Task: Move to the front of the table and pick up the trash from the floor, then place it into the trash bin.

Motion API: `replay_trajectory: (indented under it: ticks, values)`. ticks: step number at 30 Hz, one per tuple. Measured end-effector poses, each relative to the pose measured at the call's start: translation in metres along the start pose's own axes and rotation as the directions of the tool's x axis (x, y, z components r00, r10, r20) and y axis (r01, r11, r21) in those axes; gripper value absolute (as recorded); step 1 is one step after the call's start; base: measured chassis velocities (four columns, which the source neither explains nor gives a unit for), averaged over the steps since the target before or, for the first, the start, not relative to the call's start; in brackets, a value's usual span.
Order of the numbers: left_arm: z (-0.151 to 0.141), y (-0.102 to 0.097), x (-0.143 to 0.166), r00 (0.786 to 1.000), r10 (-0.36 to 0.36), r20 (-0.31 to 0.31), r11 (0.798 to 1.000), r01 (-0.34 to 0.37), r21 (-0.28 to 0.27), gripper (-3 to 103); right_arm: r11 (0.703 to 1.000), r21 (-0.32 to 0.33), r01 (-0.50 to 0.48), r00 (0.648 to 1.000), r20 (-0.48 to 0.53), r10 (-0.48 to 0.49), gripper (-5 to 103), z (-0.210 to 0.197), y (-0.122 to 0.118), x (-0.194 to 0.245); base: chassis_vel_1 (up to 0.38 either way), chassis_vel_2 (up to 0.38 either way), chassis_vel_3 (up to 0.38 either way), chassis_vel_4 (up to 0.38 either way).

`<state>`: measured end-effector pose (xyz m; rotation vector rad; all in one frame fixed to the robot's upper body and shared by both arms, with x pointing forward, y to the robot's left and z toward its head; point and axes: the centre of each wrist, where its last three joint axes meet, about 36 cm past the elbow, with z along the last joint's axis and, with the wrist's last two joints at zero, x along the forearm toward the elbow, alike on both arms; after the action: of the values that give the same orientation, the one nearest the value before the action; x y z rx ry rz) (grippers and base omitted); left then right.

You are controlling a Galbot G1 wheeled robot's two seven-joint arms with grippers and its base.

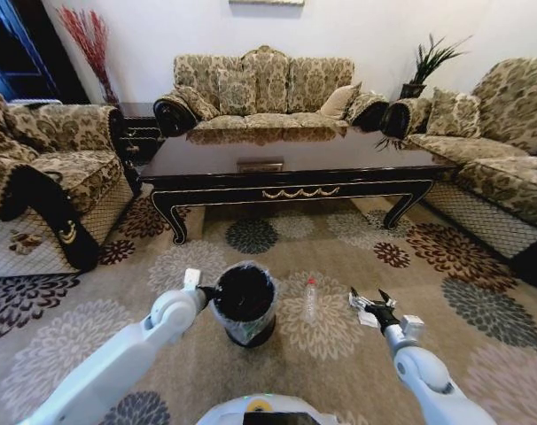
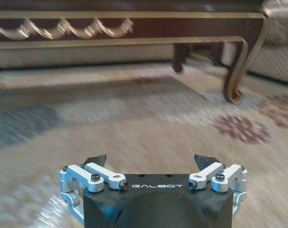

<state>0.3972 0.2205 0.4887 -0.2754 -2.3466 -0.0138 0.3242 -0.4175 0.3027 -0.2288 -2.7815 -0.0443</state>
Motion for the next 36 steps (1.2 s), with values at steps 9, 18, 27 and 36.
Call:
replay_trajectory:
  ticks: [9, 18, 27, 36]
  values:
    - [-0.009, 0.011, 0.012, 1.000, -0.018, 0.023, 0.999, 0.018, 0.027, 3, 0.995, 0.003, -0.104, 0.991, -0.087, 0.103, 100, 0.053, -0.039, -0.036, 0.000, 0.000, 0.000, 0.000]
    - [-0.006, 0.012, 0.011, 1.000, -0.017, 0.009, 0.999, 0.017, 0.039, 3, 0.993, 0.016, -0.116, 0.986, -0.117, 0.117, 100, 0.078, -0.053, -0.053, 0.000, 0.000, 0.000, 0.000]
    - [-0.006, 0.014, 0.009, 0.999, -0.037, -0.002, 0.998, 0.037, 0.048, 3, 0.995, 0.007, -0.102, 0.988, -0.114, 0.102, 100, 0.083, -0.046, -0.086, 0.000, 0.000, 0.000, 0.000]
    - [-0.005, 0.018, 0.004, 0.999, -0.048, -0.011, 0.997, 0.048, 0.055, 3, 0.994, 0.022, -0.104, 0.983, -0.148, 0.106, 100, 0.094, -0.051, -0.103, 0.000, 0.000, 0.000, 0.000]
